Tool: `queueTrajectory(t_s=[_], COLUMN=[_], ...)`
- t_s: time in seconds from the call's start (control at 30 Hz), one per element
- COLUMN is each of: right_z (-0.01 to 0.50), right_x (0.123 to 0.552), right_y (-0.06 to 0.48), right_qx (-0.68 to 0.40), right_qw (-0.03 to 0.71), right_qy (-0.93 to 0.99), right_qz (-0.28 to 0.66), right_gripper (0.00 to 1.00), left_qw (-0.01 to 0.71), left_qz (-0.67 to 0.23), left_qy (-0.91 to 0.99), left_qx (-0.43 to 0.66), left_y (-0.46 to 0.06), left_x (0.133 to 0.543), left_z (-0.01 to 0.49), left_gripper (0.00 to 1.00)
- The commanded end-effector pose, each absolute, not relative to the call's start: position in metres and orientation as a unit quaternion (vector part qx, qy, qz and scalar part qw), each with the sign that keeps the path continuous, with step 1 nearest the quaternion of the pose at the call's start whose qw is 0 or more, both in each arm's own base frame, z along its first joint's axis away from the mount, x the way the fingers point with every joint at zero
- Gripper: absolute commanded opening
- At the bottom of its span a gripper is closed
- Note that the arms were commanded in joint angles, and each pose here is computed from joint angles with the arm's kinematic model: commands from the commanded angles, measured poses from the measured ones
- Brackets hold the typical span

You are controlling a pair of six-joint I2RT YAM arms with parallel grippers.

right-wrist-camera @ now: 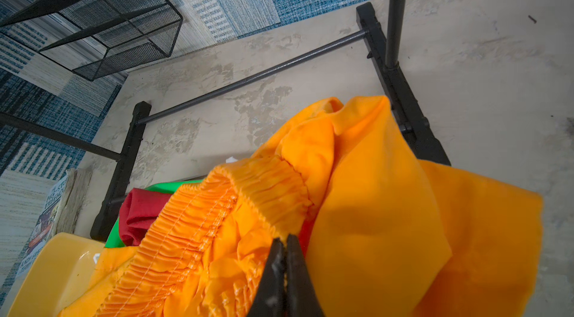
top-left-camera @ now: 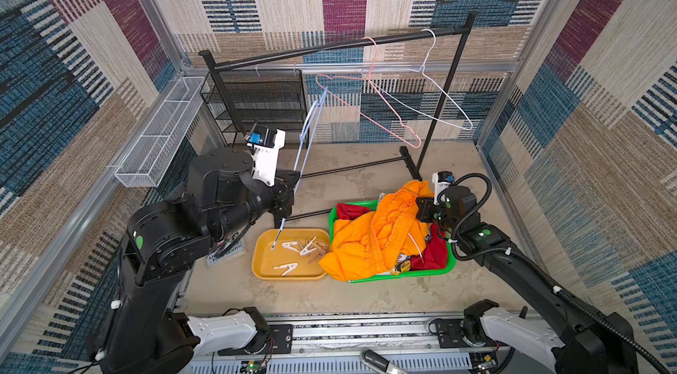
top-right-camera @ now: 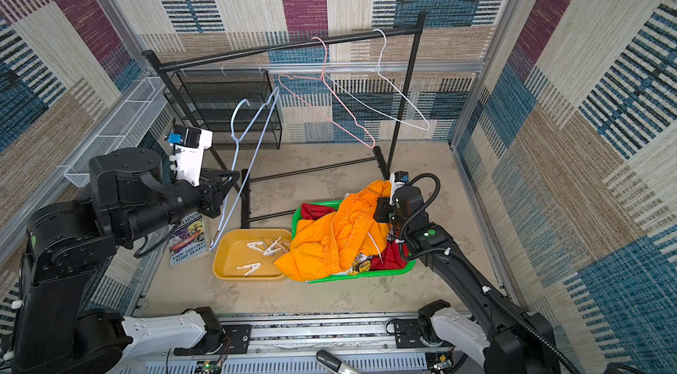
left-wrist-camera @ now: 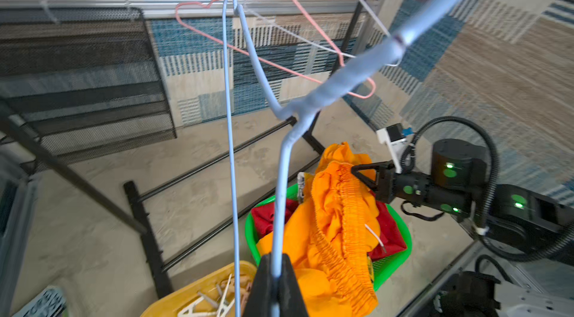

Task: Remove the clothespins securing shorts to the hanger
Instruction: Place the hanger on the clothesline.

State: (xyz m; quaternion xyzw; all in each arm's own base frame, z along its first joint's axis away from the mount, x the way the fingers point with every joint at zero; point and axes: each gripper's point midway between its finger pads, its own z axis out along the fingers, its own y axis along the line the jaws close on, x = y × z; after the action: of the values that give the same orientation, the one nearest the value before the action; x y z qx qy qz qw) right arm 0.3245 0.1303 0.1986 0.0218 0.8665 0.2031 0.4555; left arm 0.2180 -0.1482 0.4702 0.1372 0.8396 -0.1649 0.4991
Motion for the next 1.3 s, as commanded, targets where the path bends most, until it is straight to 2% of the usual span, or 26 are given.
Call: queueTrajectory(t_s=[0.0,0.23,0.33,0.53,0.93,1.27], right_z=[0.209,0.207,0.208,0.201,0.188,0.189], right_x=[0.329,0.326,0.321,0.311,0.308,0.305], right_y=[0.139,0.153,0.162,0.183,0.198,0.207], right_qx=[0.006,-0.02,-0.03,-0.05,-0.072,-0.081], right_qw=[0.473,0.474,0.476,0.47,0.462,0.458], right_qy=[0.855,0.855,0.852,0.847,0.846,0.844], right_qz=[0.213,0.208,0.217,0.243,0.255,0.266], right_gripper=[0.03,0.03,0.03,0.03,0.03,0.04], left_qw=[0.454,0.419,0.402,0.404,0.473,0.504], left_qz=[-0.159,-0.17,-0.202,-0.238,-0.236,-0.272], left_qy=[0.868,0.888,0.891,0.883,0.848,0.815], left_qx=[0.124,0.084,0.056,0.017,-0.041,-0.083], left_y=[-0.142,-0.139,-0.137,-0.134,-0.107,-0.087], left_x=[0.226,0.273,0.295,0.328,0.341,0.366], left_z=[0.447,0.439,0.439,0.45,0.491,0.511], left_gripper=[0.0,0.0,0.0,0.0,0.0,0.0])
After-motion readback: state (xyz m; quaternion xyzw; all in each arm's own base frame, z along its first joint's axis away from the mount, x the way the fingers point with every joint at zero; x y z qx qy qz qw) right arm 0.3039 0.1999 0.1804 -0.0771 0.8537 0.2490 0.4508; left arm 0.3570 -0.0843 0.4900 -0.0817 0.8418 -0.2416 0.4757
